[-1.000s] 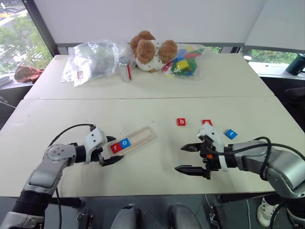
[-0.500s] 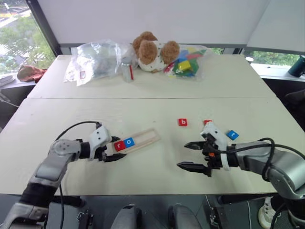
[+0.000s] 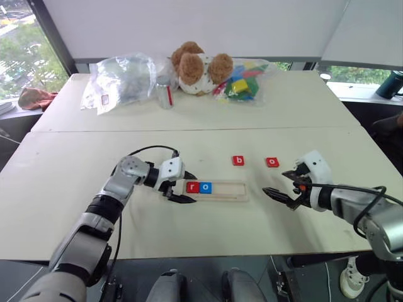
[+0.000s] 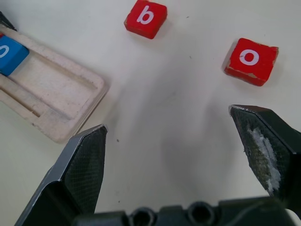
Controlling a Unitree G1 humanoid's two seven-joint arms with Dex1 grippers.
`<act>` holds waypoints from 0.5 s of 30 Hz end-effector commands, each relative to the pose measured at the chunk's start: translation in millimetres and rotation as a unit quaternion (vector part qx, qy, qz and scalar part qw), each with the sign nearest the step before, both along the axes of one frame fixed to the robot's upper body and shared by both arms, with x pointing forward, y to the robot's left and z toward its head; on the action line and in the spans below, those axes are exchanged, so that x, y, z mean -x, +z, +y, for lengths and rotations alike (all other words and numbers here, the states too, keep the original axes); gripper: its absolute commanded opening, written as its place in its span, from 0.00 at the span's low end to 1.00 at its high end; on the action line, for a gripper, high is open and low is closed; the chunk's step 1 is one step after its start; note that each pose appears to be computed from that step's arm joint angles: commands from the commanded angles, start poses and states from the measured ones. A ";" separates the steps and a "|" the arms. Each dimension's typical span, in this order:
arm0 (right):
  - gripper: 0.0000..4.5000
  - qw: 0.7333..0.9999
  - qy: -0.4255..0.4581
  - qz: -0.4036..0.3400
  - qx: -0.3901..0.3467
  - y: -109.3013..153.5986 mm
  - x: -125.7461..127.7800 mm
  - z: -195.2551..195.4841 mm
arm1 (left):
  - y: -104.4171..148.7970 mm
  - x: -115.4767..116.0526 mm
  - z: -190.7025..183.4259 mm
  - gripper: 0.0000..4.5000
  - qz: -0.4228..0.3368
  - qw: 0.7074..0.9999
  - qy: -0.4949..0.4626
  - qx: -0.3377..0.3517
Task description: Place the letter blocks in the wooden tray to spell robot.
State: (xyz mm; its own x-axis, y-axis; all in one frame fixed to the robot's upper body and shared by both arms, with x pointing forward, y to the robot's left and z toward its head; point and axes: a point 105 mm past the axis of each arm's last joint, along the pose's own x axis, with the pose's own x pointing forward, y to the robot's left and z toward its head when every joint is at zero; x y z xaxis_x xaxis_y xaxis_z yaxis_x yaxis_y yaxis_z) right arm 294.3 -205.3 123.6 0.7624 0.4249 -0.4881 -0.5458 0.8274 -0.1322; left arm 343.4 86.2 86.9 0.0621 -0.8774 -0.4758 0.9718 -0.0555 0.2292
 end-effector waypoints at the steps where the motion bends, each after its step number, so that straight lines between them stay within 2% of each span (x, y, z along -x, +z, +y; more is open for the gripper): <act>1: 1.00 0.999 -0.003 -0.035 0.002 15.6 -0.7 3.4 | -1.3 -4.7 4.7 0.69 -0.006 1.000 0.005 -0.007; 3: 1.00 0.999 -0.004 -0.034 0.001 14.0 -1.3 5.0 | -0.8 -3.5 4.7 0.93 0.004 1.000 0.003 0.001; 4: 1.00 0.999 -0.005 -0.034 0.001 13.4 -2.0 5.6 | -0.5 -3.1 4.8 0.98 0.007 1.000 0.003 0.004; 10: 1.00 0.999 -0.011 -0.045 -0.024 19.6 -16.0 17.1 | 10.9 -4.8 8.7 0.98 -0.007 0.999 0.020 0.030; 15: 1.00 0.994 -0.052 -0.053 -0.079 26.2 -44.5 43.5 | 36.2 -3.4 36.3 0.98 -0.038 0.997 0.049 0.034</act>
State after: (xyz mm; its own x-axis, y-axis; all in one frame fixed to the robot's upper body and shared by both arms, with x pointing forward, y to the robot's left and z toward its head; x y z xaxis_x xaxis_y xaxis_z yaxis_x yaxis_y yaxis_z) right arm 332.0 -164.2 145.6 0.8302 0.4363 -0.3469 -0.4788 0.8769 -0.0429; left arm 343.5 114.2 98.3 0.1345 -0.8810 -0.4536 0.9705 0.0247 0.2398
